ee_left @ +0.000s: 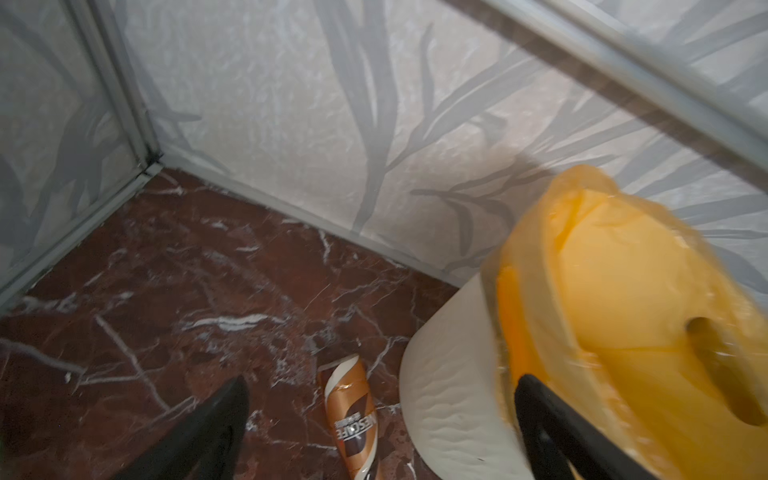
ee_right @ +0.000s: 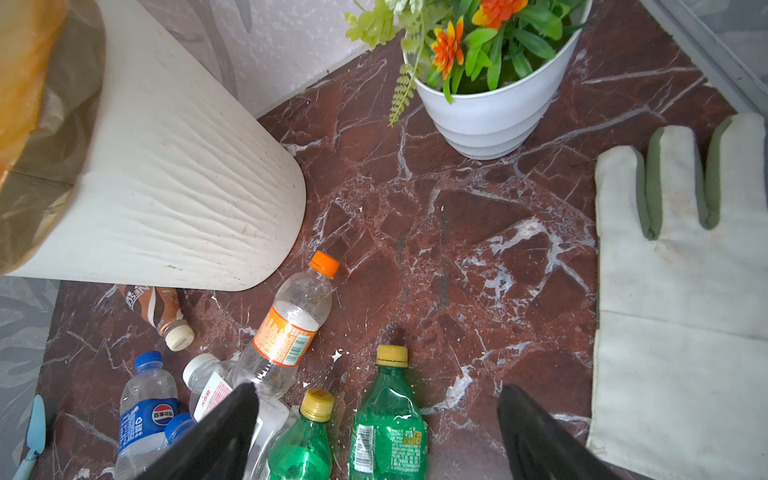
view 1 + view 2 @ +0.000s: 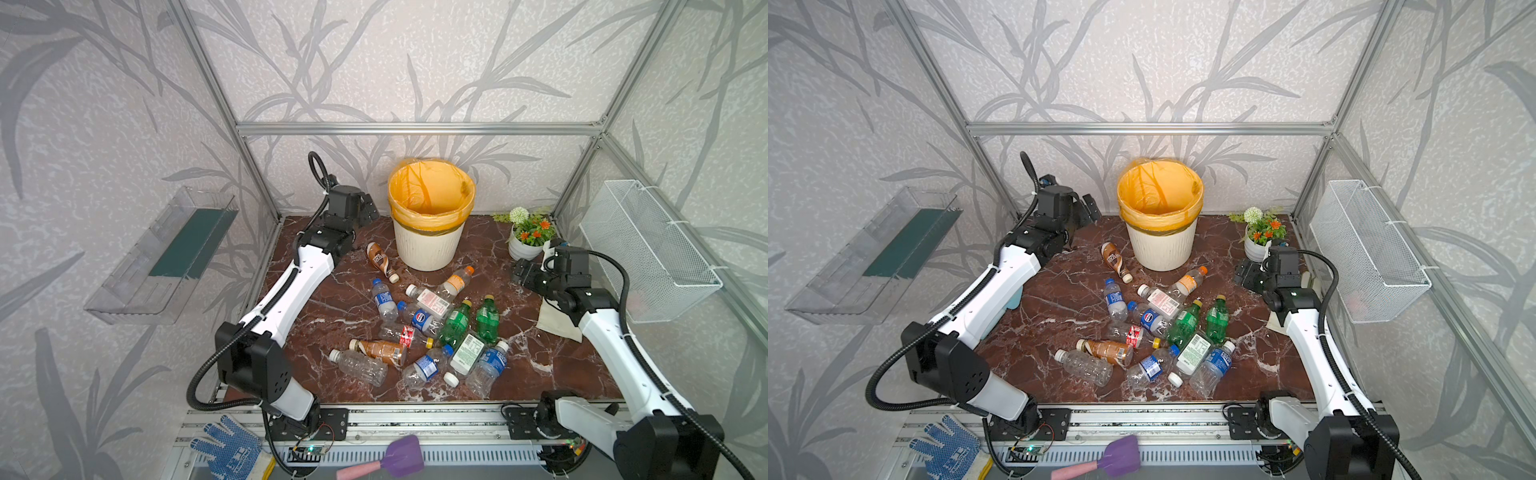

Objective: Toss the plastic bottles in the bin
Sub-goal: 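Lower the left gripper onto the brown coffee bottle beside the bin and grasp it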

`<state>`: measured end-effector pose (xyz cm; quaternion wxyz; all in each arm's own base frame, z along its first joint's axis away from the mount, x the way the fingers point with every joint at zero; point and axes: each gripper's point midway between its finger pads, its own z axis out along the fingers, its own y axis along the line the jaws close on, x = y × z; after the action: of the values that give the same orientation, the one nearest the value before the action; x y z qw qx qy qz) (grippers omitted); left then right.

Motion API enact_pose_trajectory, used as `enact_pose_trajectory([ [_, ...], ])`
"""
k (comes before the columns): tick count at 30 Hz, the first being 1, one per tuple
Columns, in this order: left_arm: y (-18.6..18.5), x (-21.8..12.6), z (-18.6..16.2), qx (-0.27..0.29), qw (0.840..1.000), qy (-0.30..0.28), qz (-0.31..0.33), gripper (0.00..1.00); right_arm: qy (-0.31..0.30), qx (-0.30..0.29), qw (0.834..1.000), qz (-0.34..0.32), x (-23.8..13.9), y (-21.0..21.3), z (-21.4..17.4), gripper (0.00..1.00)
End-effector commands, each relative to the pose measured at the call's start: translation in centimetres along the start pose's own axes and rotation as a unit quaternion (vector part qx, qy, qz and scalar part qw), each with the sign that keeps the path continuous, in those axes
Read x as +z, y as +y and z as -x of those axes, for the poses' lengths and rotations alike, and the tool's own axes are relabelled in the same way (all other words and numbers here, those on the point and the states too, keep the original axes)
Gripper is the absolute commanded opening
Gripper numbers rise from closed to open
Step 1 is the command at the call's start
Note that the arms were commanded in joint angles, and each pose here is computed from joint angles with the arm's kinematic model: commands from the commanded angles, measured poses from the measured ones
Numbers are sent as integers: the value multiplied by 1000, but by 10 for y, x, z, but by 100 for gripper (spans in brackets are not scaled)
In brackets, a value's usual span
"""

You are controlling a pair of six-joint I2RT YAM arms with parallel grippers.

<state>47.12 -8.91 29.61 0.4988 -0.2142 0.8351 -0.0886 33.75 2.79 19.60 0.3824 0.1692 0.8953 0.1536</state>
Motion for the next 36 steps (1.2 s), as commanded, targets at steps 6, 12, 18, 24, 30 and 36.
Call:
enact_pose_trajectory([
  [6, 14, 58, -80, -74, 987, 142, 22, 98, 29, -1, 1000, -3, 22, -5, -11, 92],
  [12, 22, 92, -130, -130, 968, 210, 38, 89, 44, 10, 999, -5, 39, -10, -15, 92],
  [18, 28, 114, -164, -162, 952, 253, 62, 86, 63, 17, 998, 0, 61, -12, -18, 92],
  [24, 28, 126, -175, -168, 946, 269, 75, 85, 104, 32, 994, 12, 78, -13, -33, 92],
  [30, 19, 143, -181, -154, 942, 291, 62, 83, 133, 52, 990, 5, 82, -16, -44, 92],
  [36, 32, 150, -187, -163, 934, 312, 57, 75, 118, 78, 990, -23, 63, -23, -43, 91],
])
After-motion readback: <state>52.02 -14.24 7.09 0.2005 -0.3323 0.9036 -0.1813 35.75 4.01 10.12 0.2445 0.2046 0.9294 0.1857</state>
